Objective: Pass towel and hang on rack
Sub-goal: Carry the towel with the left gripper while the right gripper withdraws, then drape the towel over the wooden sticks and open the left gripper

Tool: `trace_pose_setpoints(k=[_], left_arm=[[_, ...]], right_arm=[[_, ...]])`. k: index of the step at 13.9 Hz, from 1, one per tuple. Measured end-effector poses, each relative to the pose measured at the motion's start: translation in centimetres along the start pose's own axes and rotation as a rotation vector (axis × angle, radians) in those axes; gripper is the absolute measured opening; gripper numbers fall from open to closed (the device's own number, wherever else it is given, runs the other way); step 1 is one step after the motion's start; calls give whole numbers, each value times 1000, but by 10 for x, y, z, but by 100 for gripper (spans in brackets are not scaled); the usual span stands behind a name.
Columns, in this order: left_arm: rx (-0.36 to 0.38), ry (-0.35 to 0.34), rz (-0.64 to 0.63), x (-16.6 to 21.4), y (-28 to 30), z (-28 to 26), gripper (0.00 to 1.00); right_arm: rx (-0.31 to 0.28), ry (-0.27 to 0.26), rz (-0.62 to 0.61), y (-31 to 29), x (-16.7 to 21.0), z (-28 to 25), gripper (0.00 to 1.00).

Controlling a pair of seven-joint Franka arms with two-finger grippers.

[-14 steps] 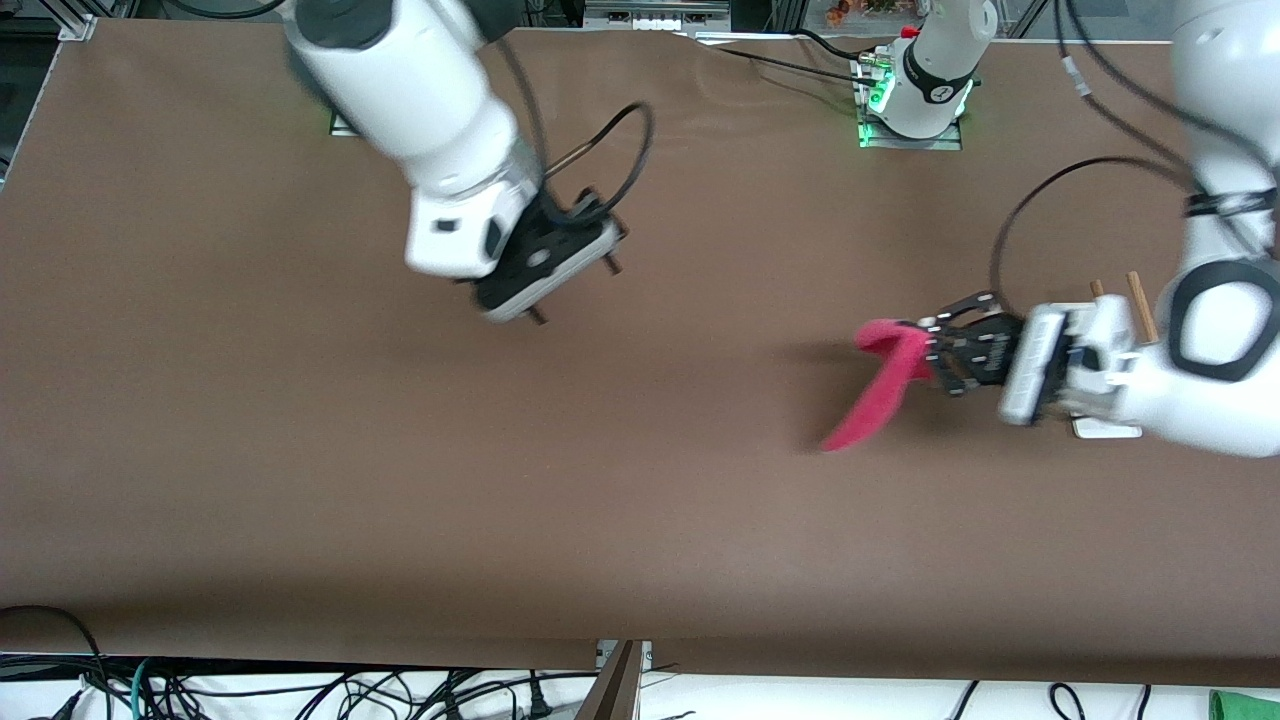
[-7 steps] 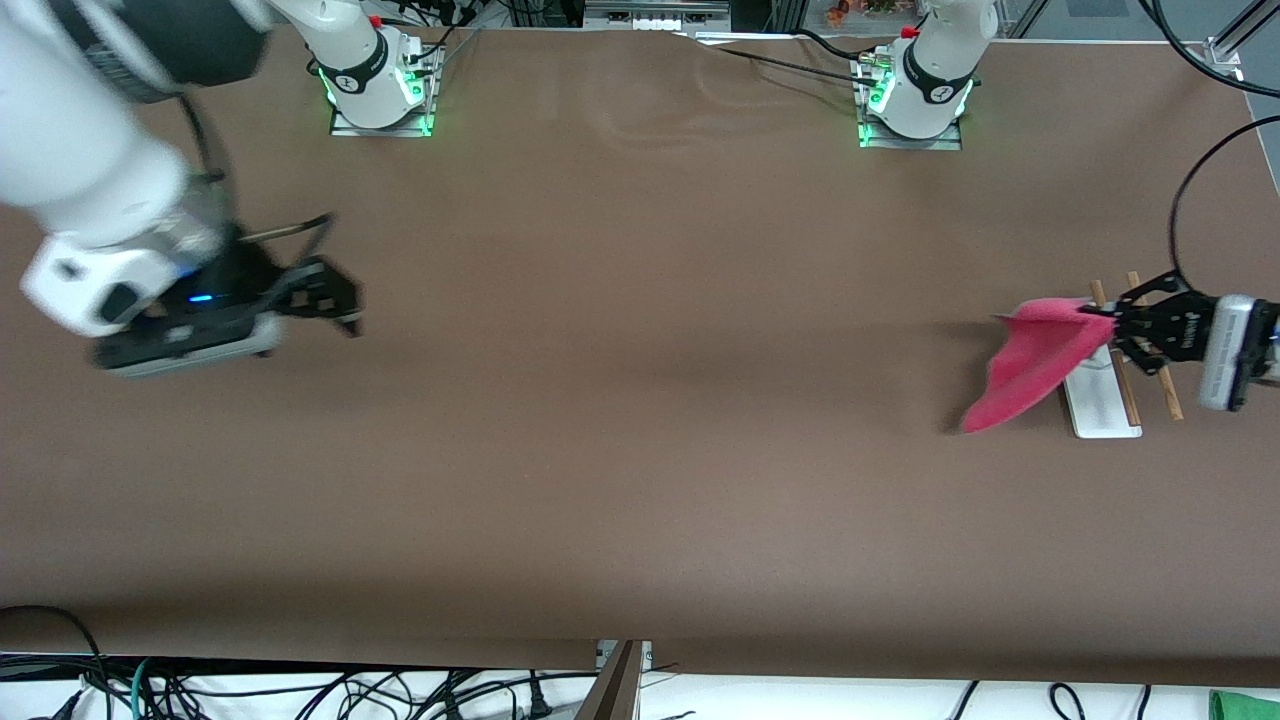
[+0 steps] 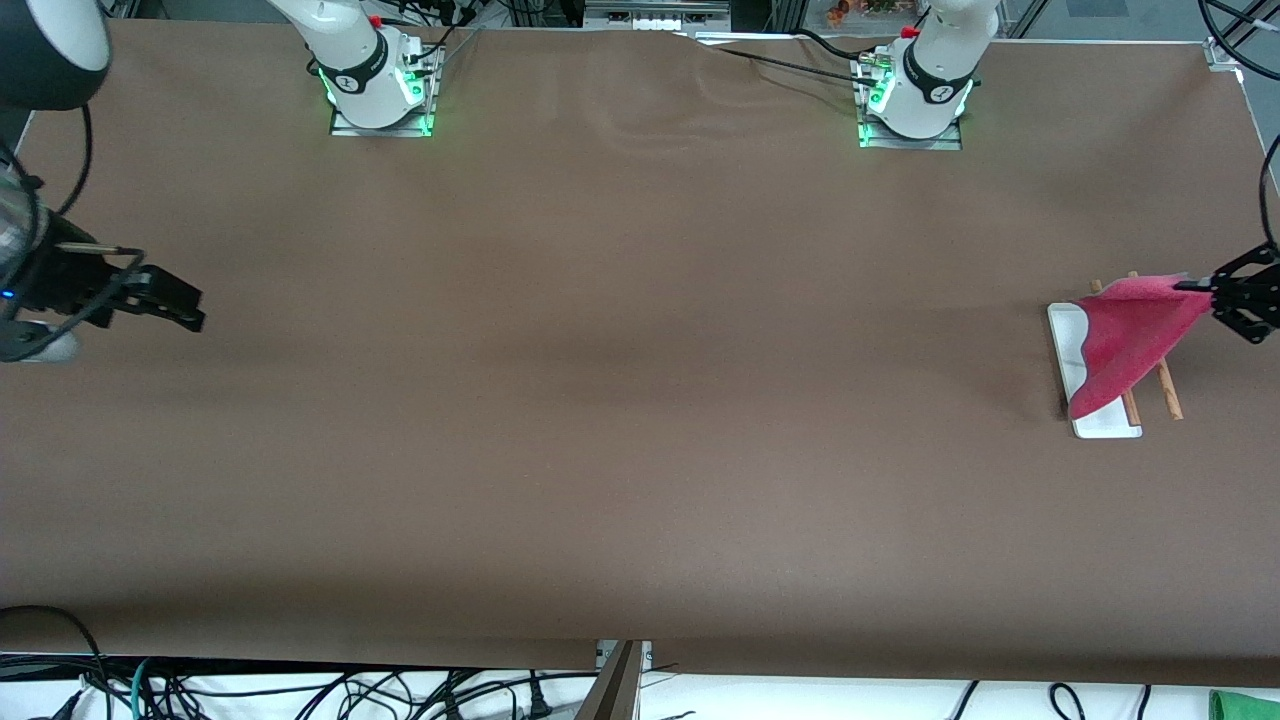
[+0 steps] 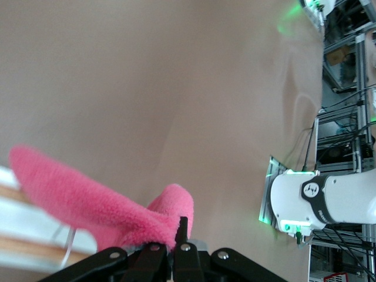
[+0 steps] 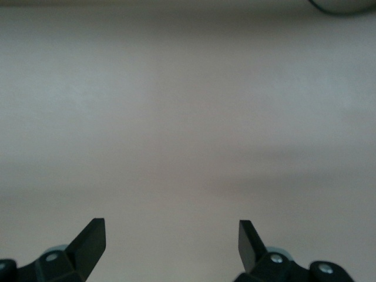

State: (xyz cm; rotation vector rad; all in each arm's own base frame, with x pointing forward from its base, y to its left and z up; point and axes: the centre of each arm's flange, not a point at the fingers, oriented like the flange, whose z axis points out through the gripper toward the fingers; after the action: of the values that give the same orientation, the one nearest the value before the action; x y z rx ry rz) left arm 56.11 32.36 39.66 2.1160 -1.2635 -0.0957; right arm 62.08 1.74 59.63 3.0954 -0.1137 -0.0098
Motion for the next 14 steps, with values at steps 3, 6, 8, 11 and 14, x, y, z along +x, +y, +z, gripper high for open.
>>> trace_pose_setpoints(k=[3, 6, 8, 11, 14], left_arm=[[62, -13, -10, -42, -2, -13, 2], [74, -15, -13, -64, -26, 4, 2], [71, -15, -6, -73, -52, 26, 2], [81, -12, 2, -91, -76, 47, 2], [133, -12, 25, -110, -80, 43, 2]], right_arm=[[-18, -79, 31, 27, -20, 10, 100], [-30, -118, -61, 30, -32, 11, 100], [-33, -145, -82, 30, -36, 12, 100], [-36, -207, -84, 31, -45, 16, 100], [-36, -227, -95, 30, -47, 17, 100]])
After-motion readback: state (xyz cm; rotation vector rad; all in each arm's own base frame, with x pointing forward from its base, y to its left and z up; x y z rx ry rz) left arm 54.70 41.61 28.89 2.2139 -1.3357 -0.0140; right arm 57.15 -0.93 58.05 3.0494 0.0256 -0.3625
